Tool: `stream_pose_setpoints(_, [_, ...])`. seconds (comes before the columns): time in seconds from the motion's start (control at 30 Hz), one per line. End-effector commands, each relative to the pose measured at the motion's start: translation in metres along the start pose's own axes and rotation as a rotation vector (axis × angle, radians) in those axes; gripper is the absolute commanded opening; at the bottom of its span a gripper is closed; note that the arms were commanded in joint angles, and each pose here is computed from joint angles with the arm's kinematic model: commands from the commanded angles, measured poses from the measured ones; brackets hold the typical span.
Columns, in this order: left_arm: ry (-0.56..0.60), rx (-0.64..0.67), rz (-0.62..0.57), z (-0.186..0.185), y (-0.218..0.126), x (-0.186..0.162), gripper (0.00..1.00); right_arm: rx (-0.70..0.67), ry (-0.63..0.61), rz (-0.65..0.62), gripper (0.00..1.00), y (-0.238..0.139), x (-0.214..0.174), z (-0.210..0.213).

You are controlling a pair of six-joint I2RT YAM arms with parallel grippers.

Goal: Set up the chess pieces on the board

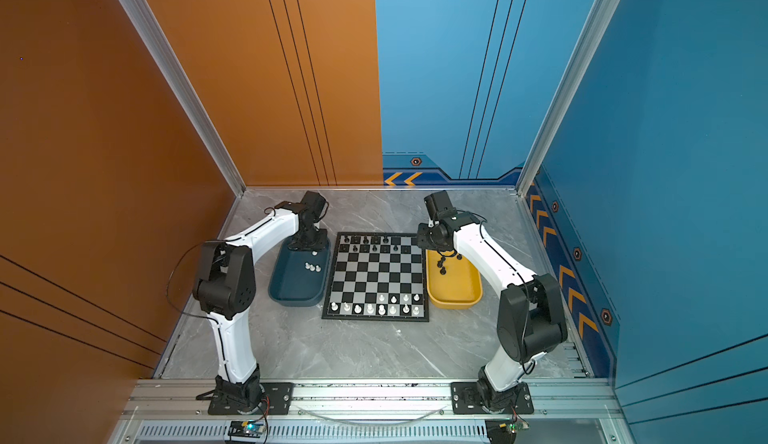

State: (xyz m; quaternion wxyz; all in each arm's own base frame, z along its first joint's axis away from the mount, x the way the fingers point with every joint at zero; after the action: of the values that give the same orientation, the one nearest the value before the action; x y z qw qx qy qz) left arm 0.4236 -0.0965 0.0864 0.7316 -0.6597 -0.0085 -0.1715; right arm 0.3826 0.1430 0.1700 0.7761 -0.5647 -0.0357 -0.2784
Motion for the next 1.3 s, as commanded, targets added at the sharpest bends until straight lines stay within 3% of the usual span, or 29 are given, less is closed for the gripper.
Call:
stream_pose_setpoints(0.0, [0.005, 0.032, -0.004, 0.008, -0.001, 0.006, 0.34, -0.021, 0.019, 0.003, 0.37, -0.003, 0.004, -0.002])
stream_pose_setpoints(0.93, [-0.006, 0.040, 0.052, 0.013, 0.031, 0.005, 0.19, -0.030, 0.024, 0.015, 0.36, 0.003, 0.005, -0.002])
stream_pose_setpoints(1.27, [-0.004, 0.032, 0.056, 0.012, 0.032, 0.005, 0.07, -0.030, 0.024, 0.017, 0.36, 0.004, 0.005, -0.002])
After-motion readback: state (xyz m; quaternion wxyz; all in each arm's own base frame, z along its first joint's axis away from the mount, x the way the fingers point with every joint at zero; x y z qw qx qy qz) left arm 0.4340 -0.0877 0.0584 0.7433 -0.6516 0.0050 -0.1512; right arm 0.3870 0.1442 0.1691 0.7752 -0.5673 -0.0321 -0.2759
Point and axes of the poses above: each gripper's point midway between its finger pads, its own y axis out along the fingers, its own z axis along the line the jaws close on, x = y × z, the point moved 2 cm from there along -y, back along the fingers, and after that the axes turned 15 degrees about y, right-handed, at the moved point
